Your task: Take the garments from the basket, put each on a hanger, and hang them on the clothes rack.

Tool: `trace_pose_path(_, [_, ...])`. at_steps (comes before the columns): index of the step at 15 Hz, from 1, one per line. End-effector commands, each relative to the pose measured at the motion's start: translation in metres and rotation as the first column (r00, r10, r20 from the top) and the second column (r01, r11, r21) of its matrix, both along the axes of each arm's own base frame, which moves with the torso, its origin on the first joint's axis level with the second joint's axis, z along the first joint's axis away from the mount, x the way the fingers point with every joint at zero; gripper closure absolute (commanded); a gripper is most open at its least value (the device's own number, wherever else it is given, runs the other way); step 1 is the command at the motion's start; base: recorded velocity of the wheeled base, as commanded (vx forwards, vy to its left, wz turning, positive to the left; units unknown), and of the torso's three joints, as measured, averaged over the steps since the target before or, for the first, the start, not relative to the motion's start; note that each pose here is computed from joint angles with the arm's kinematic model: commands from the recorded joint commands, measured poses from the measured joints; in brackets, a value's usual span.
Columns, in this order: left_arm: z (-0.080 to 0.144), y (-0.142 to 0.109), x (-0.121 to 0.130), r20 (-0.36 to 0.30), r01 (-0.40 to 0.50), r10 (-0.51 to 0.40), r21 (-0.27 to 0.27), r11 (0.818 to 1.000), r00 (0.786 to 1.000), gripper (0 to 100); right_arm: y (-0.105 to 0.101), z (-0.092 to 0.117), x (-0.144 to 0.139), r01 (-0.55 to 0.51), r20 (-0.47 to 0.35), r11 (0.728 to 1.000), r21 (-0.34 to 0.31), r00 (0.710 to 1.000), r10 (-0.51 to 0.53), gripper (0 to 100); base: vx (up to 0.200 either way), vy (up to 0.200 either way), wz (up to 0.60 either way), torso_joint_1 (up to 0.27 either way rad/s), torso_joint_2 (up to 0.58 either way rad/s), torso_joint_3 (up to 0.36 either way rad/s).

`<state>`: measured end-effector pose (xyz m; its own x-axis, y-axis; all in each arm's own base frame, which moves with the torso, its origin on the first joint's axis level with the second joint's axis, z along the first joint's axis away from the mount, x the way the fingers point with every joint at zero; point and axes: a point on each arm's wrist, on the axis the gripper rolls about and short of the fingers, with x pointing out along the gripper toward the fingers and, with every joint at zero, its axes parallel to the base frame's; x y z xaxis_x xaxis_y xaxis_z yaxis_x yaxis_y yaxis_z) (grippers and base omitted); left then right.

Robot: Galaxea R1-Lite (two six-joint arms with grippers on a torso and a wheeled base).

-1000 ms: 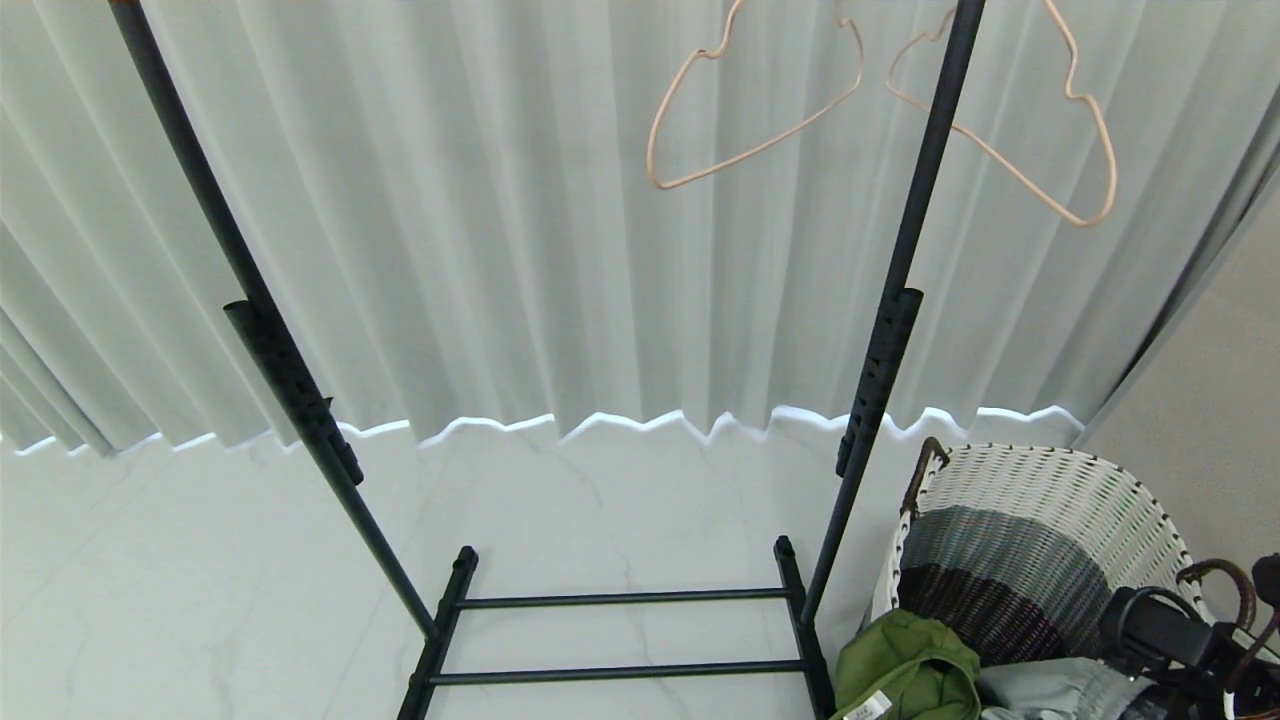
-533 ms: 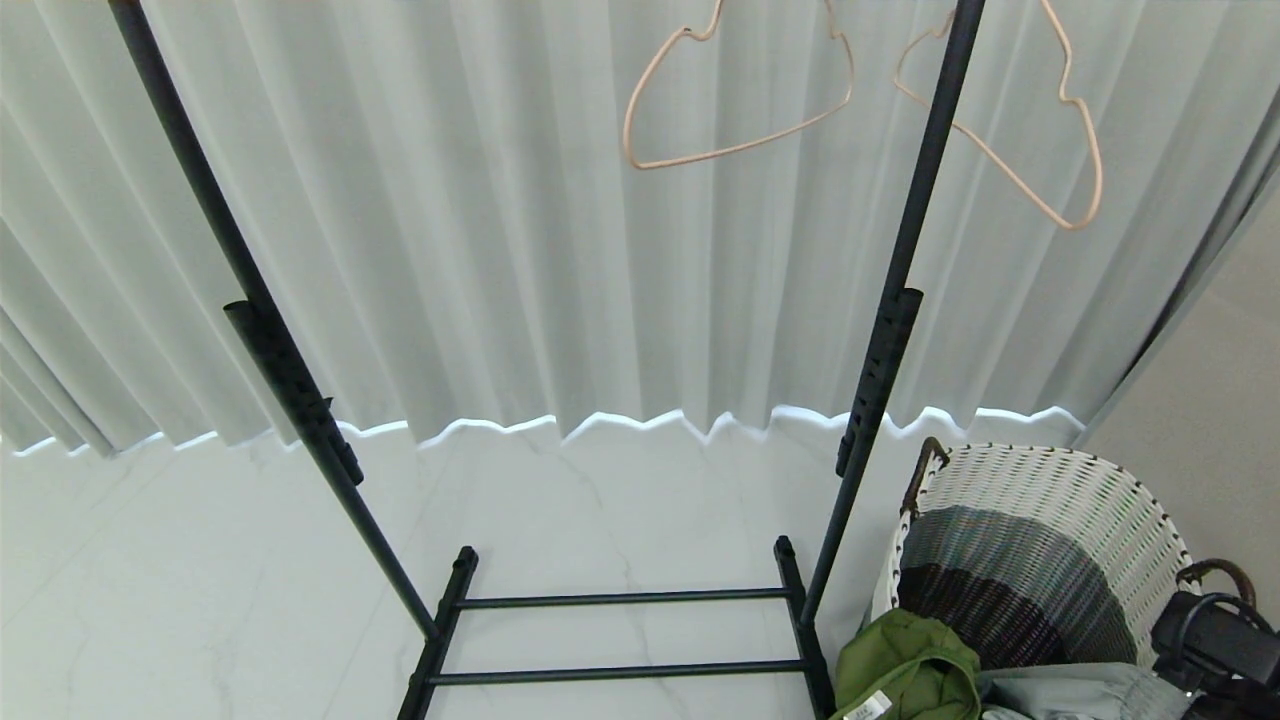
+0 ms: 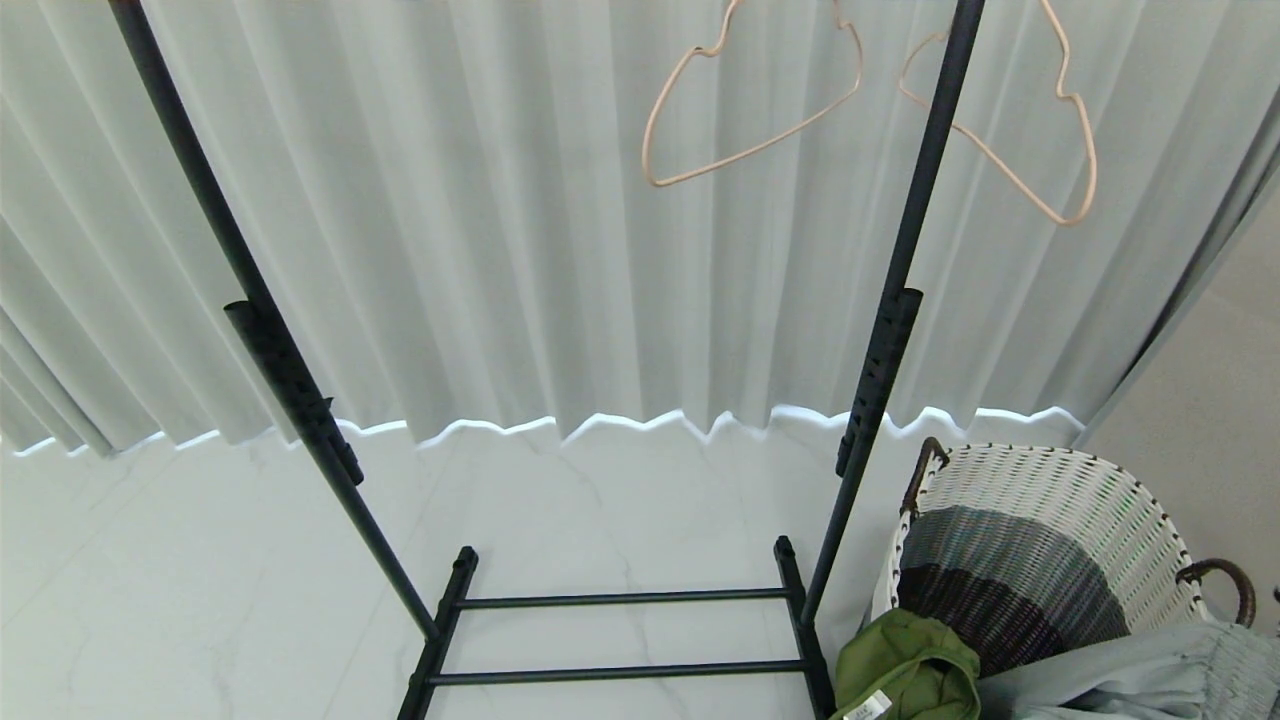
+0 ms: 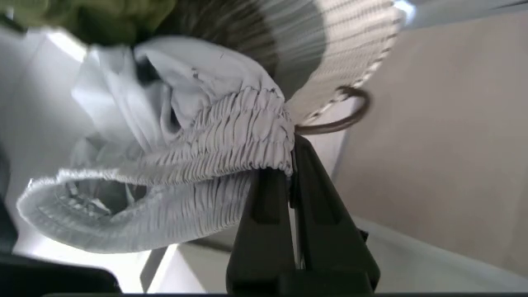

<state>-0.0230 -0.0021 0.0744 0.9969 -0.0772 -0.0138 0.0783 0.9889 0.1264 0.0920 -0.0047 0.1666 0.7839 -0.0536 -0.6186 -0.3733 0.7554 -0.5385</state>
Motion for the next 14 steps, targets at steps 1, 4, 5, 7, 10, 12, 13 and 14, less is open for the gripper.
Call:
trace_pose_path(1, [0.0, 0.0, 0.0, 0.0, -0.001, 0.001, -0.001, 1.0, 1.0, 0, 0.0006, 0.0069, -0.0115, 0.005, 0.072, 1.0, 0.005, 0.997, -0.005, 100, 0.0, 0.0, 0.0, 0.0, 0.0, 0.0])
trace_pose_path(4, [0.0, 0.0, 0.0, 0.0, 0.0, 0.0, 0.004, 1.0, 1.0, 0, 0.0006, 0.0084, -0.0135, 0.012, 0.088, 1.0, 0.012, 0.996, -0.013, 100, 0.0, 0.0, 0.0, 0.0, 0.0, 0.0])
trace_pose_path(5, [0.0, 0.0, 0.0, 0.0, 0.0, 0.0, 0.004, 1.0, 1.0, 0, 0.0006, 0.0084, -0.0135, 0.012, 0.088, 1.0, 0.012, 0.996, -0.013, 100, 0.0, 0.0, 0.0, 0.0, 0.0, 0.0])
trace_pose_path(7, [0.0, 0.0, 0.0, 0.0, 0.0, 0.0, 0.004, 1.0, 1.0, 0, 0.0007, 0.0092, -0.0135, 0.01, 0.094, 1.0, 0.012, 0.996, -0.011, 100, 0.0, 0.0, 0.0, 0.0, 0.0, 0.0])
trace_pose_path(10, [0.0, 0.0, 0.0, 0.0, 0.0, 0.0, 0.004, 1.0, 1.0, 0, 0.0007, 0.0106, -0.0137, 0.009, 0.103, 1.0, 0.012, 0.995, -0.01, 100, 0.0, 0.0, 0.0, 0.0, 0.0, 0.0])
trace_pose_path(12, [0.0, 0.0, 0.0, 0.0, 0.0, 0.0, 0.004, 1.0, 1.0, 0, 0.0009, 0.0115, -0.0159, 0.007, 0.115, 1.0, 0.012, 0.993, -0.008, 100, -0.2, 0.0, 0.0, 0.01, 0.0, 0.0])
trace_pose_path(13, [0.0, 0.0, 0.0, 0.0, 0.0, 0.0, 0.004, 1.0, 1.0, 0, 0.001, 0.0113, -0.0177, 0.007, 0.122, 1.0, 0.012, 0.993, -0.008, 100, -0.2, 0.0, 0.0, 0.007, 0.0, -0.002])
trace_pose_path(14, [0.0, 0.0, 0.0, 0.0, 0.0, 0.0, 0.004, 1.0, 1.0, 0, 0.0011, 0.012, -0.0197, 0.007, 0.131, 1.0, 0.011, 0.991, -0.008, 100, -0.2, 0.0, 0.0, -0.002, 0.01, -0.002])
